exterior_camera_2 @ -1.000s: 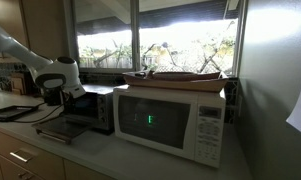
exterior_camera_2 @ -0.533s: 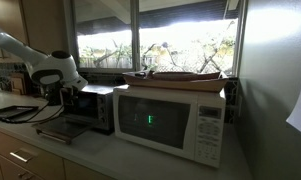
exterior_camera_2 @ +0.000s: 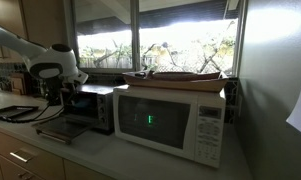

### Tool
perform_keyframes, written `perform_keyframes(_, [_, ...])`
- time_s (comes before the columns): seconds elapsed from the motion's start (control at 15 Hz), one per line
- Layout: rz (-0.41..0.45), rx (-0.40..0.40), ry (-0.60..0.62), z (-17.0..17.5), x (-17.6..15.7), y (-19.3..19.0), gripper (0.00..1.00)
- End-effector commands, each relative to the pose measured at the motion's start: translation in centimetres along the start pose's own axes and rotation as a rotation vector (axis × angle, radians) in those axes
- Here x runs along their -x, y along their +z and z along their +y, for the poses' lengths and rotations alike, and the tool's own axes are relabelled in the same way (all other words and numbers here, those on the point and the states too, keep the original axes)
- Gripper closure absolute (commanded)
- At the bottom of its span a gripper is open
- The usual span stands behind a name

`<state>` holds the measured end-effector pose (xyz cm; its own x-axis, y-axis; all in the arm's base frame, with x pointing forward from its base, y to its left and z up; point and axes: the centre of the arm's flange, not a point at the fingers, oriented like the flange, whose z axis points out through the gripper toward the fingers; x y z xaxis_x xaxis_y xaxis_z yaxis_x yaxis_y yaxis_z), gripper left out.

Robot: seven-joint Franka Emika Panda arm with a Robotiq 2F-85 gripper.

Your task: Take the blue bowl out of the oven and flip it over then put it back in the oven

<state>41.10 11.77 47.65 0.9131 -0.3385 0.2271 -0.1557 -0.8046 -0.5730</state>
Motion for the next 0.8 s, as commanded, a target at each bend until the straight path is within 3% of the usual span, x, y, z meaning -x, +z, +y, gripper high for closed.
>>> perform_keyframes(0.0, [-0.091, 0.085, -0.129, 0.7, 1.9, -4.5, 0.00])
perform_keyframes(0.27, [-0.153, 0.204, -0.255, 0.9, 3.4, -7.4, 0.00])
perform_keyframes(0.47, [-0.106, 0.264, -0.311, 0.7, 4.2, -9.4, 0.00])
perform_keyframes(0.73, [-0.041, 0.261, -0.360, 0.4, 4.9, -12.2, 0.00])
